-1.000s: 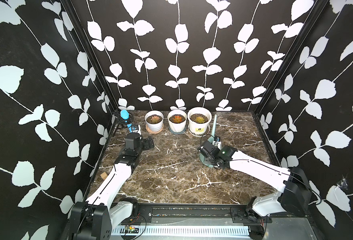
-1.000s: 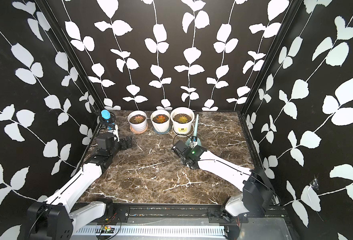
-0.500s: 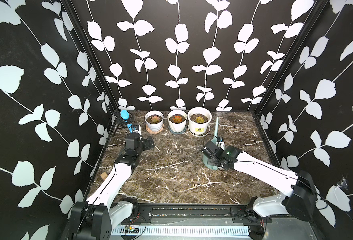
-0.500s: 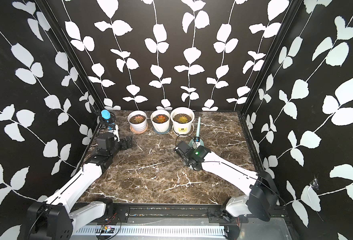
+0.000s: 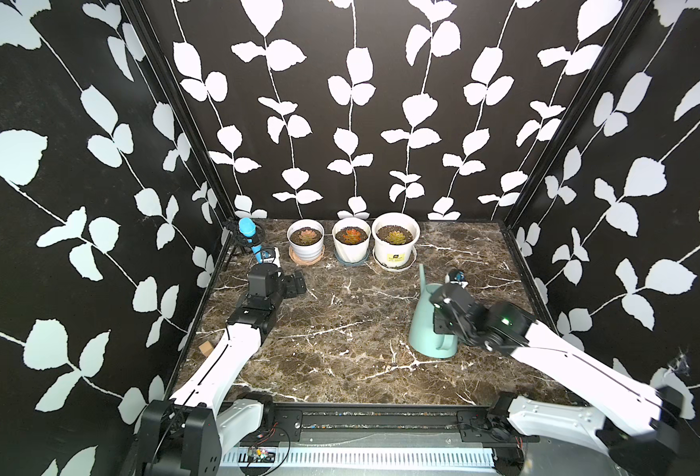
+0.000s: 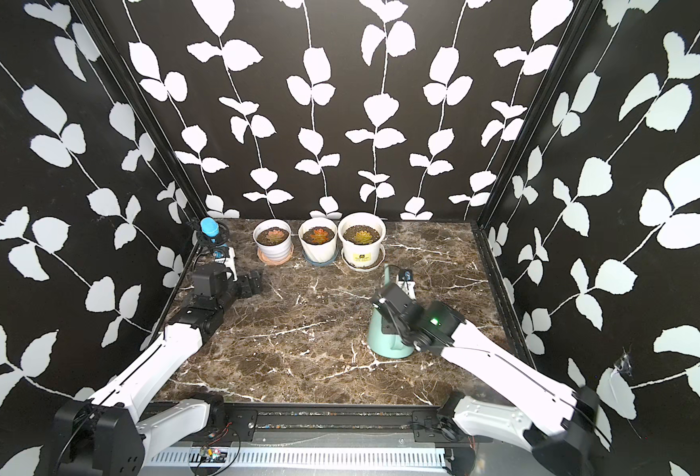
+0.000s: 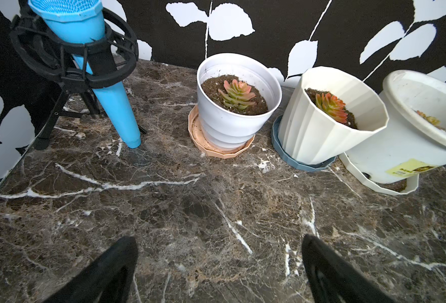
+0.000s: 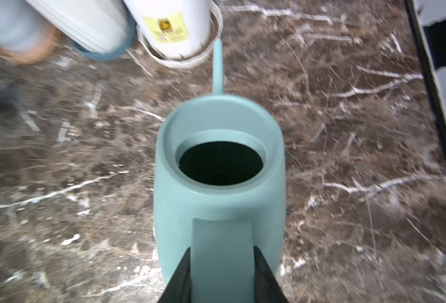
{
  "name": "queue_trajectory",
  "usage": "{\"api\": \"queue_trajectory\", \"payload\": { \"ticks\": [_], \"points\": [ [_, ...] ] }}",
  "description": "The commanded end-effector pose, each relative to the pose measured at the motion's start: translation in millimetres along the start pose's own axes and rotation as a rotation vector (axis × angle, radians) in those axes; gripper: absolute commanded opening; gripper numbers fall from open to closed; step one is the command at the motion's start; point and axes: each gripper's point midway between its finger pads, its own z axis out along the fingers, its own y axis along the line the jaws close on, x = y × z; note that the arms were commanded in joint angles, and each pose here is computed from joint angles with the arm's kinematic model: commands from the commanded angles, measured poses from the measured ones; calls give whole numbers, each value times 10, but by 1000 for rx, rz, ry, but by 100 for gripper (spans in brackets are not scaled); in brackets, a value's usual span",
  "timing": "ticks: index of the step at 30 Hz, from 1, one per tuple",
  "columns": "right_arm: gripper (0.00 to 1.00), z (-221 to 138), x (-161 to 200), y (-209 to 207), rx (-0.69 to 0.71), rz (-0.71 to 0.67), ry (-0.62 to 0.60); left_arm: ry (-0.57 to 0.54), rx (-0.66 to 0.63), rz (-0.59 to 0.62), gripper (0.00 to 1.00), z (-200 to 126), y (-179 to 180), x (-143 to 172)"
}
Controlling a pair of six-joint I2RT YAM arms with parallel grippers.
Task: Water the succulent around the soil edge
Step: Pick up the watering can from the center of the board, then water the soil of the potted plant with water.
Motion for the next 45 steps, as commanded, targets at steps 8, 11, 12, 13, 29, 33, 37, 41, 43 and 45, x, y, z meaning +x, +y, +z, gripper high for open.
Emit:
{"api": "queue_trajectory", "payload": {
  "ticks": [8,11,12,13,29,33,37,41,43,45],
  "points": [
    [0,-195,-70,60,-164,-142,-156,-28,6,6,99,-50,-37,-128],
    [0,-301,-169,164,-215,-205,-195,-36,2,7,99,-63,-31,-151],
    [0,-334,-205,181,-223,-217,-207,-35,0,8,99,-63,-26,-143],
    [0,-356,-231,181,-223,-224,-217,-38,-2,9,99,-69,-24,-149],
    [0,-779,-490,91,-302,-168,-426,-38,-3,8,99,-63,-20,-141],
    [0,-804,-604,251,-311,-238,-410,-36,-4,11,99,-56,-19,-135],
    [0,-784,-714,370,-292,-301,-390,-33,-5,11,99,-56,-17,-129],
    [0,-730,-784,427,-256,-328,-341,-33,-6,11,99,-55,-16,-129],
    [0,-726,-819,461,-247,-333,-318,-35,-5,11,99,-57,-17,-136],
    [0,-729,-849,469,-236,-335,-304,-38,-6,11,99,-61,-18,-147]
  ]
}}
